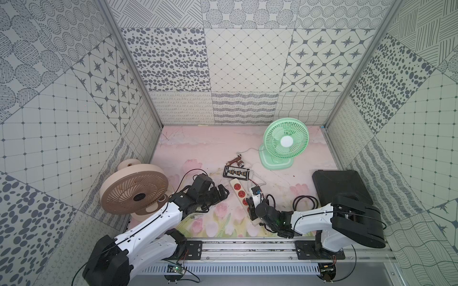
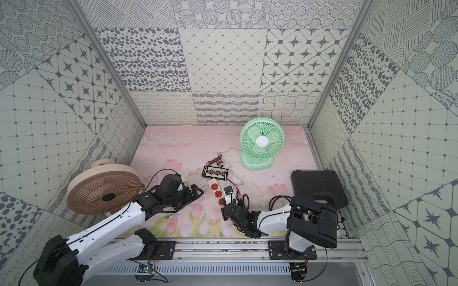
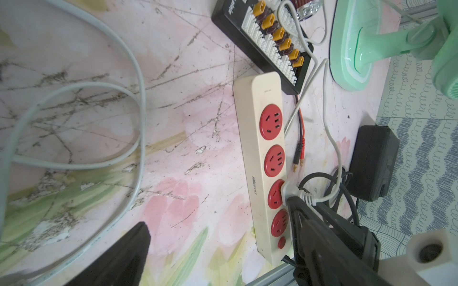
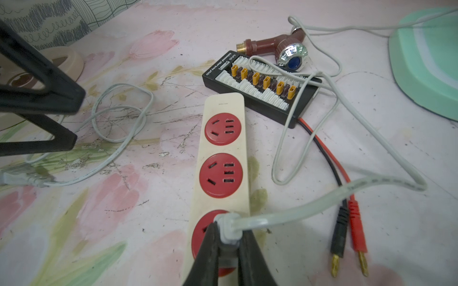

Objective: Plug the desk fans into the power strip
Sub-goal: Insert the plug into the socket.

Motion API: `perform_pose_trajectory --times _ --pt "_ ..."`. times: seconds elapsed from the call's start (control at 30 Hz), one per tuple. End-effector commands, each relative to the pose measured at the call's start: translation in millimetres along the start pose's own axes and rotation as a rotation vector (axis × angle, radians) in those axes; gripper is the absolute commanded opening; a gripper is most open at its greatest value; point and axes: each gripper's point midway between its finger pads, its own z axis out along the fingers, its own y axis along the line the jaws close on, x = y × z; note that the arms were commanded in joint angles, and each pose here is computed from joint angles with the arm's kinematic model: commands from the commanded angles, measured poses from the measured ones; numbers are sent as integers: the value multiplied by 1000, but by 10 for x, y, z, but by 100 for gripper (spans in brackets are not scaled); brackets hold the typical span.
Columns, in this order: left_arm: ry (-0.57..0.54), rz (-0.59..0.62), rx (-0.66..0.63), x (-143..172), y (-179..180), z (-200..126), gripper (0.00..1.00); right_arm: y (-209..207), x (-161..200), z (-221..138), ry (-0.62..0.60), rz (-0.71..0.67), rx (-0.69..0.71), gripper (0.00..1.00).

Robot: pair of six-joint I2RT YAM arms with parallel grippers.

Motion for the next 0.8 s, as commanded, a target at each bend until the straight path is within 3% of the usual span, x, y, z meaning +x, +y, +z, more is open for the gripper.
perform_pose_trajectory --times 0.0,0.77 --pt "-15 11 -17 -20 20 -14 99 -312 1104 -145 384 -175 48 0" --pt "-22 19 -23 -34 15 -47 99 -342 1399 -247 466 -246 80 0"
